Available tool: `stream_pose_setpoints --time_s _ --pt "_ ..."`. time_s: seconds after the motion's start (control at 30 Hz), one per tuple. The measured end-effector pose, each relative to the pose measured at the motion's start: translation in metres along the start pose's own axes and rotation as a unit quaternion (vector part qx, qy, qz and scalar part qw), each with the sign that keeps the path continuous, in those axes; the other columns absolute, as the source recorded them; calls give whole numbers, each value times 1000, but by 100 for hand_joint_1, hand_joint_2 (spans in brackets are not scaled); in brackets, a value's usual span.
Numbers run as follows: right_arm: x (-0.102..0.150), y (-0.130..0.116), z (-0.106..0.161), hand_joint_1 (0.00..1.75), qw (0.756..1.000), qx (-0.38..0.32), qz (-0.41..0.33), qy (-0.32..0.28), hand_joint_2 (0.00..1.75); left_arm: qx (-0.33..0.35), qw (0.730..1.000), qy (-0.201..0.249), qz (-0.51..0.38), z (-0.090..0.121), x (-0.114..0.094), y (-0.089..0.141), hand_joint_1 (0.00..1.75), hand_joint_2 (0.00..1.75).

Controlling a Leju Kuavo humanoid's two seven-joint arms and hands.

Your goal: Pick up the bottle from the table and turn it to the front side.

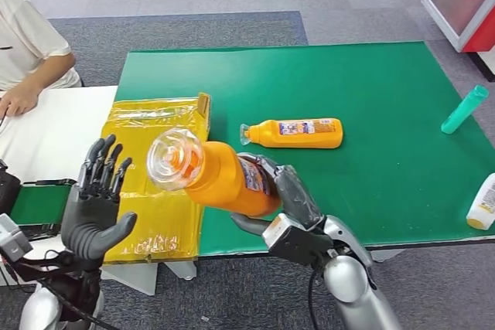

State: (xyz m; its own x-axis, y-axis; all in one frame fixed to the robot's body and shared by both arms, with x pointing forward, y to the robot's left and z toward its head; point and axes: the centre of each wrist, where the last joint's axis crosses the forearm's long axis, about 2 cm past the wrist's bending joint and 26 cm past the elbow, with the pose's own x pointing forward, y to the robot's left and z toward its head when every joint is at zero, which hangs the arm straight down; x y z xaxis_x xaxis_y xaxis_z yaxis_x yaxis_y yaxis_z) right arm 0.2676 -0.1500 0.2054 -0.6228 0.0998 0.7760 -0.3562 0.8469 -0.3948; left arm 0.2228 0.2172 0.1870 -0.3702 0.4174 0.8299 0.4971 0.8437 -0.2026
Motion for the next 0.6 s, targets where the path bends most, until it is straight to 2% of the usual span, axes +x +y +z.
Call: stream_pose_setpoints --time_s 0.1,0.23,0.37,0.6 --pt "7 -3 -18 175 1000 -7 2 -6 175 -60 998 2 13 -26 1 -22 0 175" --pt "9 1 -29 175 1000 -7 -1 -10 175 -116 993 1 21 -45 -1 -45 0 175" --pt "8 7 -34 175 1000 2 8 -7 175 -148 989 2 22 -54 -4 -56 0 175" --pt "7 17 -37 175 999 22 27 4 175 -154 988 7 -3 -58 -6 -58 0 175"
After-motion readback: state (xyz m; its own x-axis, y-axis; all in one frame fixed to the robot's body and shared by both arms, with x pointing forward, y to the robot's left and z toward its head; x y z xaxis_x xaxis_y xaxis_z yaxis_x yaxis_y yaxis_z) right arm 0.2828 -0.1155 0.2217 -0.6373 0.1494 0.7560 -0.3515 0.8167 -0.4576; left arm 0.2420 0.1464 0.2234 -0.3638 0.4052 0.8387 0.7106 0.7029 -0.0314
